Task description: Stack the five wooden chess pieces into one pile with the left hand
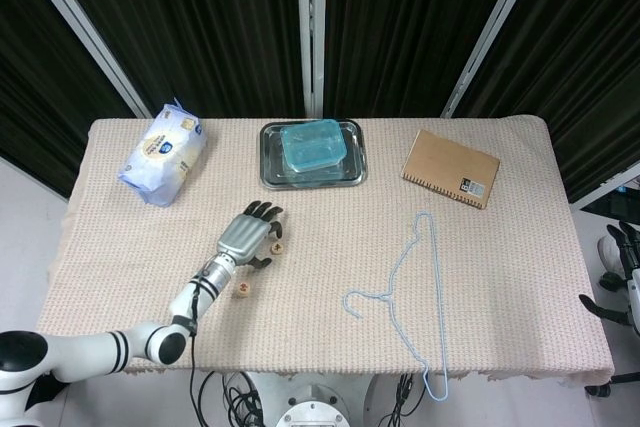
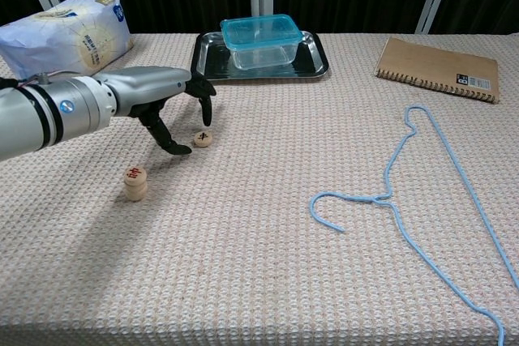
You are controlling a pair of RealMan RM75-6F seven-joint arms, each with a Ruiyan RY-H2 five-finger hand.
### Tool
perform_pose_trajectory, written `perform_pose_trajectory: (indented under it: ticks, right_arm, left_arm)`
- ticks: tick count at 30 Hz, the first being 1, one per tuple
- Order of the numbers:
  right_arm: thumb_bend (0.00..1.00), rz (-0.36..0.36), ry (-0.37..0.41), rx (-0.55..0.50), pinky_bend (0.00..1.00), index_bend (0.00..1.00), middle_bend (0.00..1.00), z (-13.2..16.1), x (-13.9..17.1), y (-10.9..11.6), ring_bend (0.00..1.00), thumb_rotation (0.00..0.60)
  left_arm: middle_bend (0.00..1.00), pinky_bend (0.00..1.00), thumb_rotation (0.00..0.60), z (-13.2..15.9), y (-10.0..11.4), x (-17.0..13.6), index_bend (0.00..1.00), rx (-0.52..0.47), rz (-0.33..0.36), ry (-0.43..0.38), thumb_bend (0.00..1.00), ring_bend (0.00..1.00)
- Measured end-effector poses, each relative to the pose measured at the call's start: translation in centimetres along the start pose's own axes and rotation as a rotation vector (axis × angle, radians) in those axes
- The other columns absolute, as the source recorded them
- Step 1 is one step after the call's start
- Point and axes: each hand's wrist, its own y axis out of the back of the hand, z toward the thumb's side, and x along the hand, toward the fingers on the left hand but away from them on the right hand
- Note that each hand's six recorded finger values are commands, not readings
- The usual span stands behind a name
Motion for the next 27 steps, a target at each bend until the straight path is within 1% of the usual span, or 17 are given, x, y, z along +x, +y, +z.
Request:
perform_pose_trajectory:
  ticks: [20, 27]
  right_arm:
    - [0.07, 0.008, -0.008, 0.004, 0.0, 0.0, 0.0, -0.18, -0.19, -0.13, 0.0, 0.6]
    - [0.07, 0.012, -0.01, 0.005, 0.0, 0.0, 0.0, -0.22, -0.24, -0.17, 0.0, 0.6]
  left_arm:
    - [0.09, 0.0, 0.6, 0.47, -0.25, 0.75, 0.41, -0.012, -0.015, -0.01, 0.28, 0.0]
    - [0.1, 0.0, 0.6, 0.46, -0.49, 0.92, 0.43, -0.022, -0.024, -0.005, 0.3, 0.0]
